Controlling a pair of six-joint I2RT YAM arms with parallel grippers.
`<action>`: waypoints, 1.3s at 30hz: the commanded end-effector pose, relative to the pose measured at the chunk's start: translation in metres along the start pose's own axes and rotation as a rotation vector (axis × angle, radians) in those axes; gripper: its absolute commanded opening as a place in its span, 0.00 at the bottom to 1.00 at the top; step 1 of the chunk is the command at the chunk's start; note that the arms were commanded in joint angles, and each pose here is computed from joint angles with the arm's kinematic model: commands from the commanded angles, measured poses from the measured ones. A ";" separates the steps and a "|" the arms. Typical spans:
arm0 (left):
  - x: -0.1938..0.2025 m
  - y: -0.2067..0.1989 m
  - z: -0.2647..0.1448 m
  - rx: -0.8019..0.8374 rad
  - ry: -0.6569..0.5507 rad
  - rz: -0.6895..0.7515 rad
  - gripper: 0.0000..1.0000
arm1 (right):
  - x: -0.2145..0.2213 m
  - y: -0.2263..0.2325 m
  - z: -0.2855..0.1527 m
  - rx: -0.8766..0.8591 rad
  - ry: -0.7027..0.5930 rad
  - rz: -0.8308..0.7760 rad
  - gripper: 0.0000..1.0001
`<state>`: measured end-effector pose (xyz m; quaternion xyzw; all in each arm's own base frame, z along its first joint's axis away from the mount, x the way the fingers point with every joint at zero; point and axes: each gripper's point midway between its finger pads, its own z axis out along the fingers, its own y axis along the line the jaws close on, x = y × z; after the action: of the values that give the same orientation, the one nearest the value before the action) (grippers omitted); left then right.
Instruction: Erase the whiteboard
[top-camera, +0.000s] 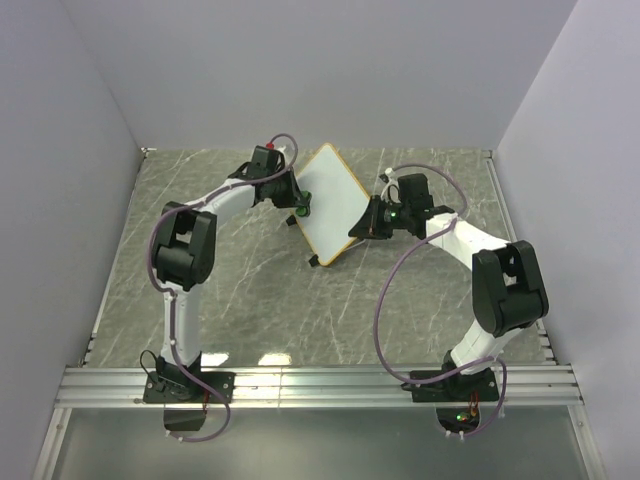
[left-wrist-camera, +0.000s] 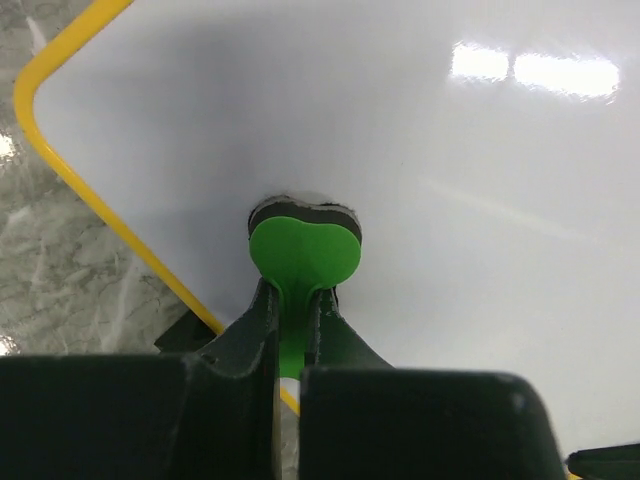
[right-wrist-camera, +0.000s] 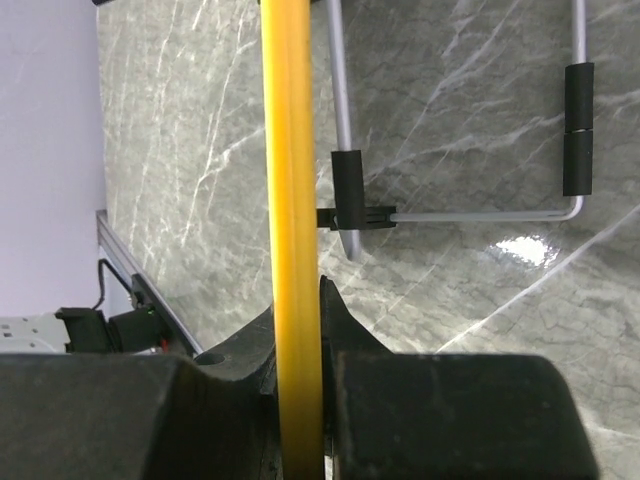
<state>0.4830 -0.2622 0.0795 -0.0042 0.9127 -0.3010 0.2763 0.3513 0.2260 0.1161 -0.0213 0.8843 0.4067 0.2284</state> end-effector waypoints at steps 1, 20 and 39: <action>0.030 -0.003 0.004 -0.010 0.046 0.038 0.00 | 0.018 0.003 -0.003 0.019 0.042 -0.016 0.00; 0.087 -0.055 -0.069 -0.013 0.048 0.097 0.00 | 0.038 0.005 0.007 -0.012 0.044 -0.029 0.00; 0.061 0.033 -0.109 -0.377 -0.066 0.048 0.02 | 0.079 -0.011 -0.004 -0.003 0.050 0.000 0.00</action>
<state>0.3805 -0.2196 0.0956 -0.0204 0.9427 -0.1724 0.2848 0.3104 0.2247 0.1030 -0.0180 0.8693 0.4209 0.2585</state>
